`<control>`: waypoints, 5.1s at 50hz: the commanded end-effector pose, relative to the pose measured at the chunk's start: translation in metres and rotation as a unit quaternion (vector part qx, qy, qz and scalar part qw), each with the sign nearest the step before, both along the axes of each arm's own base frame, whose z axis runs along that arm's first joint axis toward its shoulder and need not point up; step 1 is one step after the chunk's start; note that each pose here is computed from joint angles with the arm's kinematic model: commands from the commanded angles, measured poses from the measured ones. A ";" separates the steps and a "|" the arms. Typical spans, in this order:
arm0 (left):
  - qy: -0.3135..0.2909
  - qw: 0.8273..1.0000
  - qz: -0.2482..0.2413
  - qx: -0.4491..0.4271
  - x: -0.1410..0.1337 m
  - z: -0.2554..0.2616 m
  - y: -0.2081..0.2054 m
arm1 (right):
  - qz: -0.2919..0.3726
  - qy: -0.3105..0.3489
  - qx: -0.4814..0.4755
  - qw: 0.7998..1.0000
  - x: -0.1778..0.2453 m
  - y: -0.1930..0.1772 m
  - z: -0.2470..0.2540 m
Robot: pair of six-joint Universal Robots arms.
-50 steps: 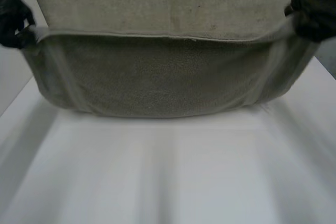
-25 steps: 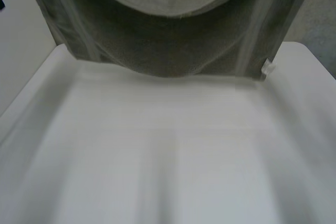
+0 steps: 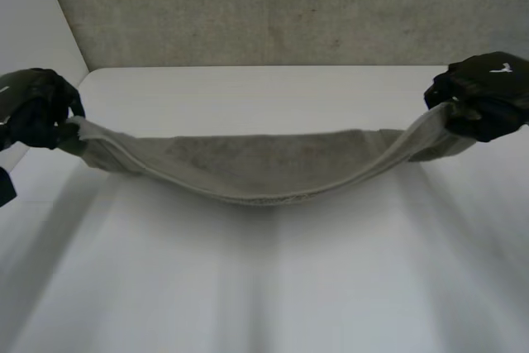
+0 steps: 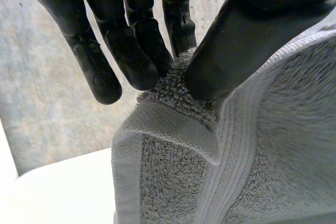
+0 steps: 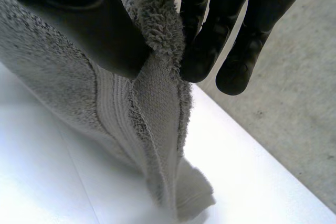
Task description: Fold the towel.
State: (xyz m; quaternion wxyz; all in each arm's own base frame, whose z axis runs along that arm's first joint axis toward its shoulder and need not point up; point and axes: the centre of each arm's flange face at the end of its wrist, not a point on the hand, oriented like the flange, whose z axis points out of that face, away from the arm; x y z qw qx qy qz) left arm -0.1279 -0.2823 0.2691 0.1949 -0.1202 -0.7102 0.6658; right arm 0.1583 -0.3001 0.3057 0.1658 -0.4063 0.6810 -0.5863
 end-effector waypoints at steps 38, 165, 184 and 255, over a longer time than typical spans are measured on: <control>0.022 0.998 0.010 0.066 -0.010 -0.069 -0.066 | -0.008 -0.044 0.137 0.990 -0.001 -0.056 -0.080; -0.221 0.974 0.032 0.037 -0.035 -0.123 -0.045 | -0.114 0.139 0.041 0.983 -0.006 -0.027 -0.179; -0.212 0.976 0.045 0.001 -0.033 -0.095 -0.043 | -0.224 0.144 -0.086 0.960 -0.066 -0.080 -0.096; -0.265 0.950 -0.166 -0.002 -0.155 -0.150 0.019 | -0.002 0.099 0.004 0.995 0.106 0.054 -0.156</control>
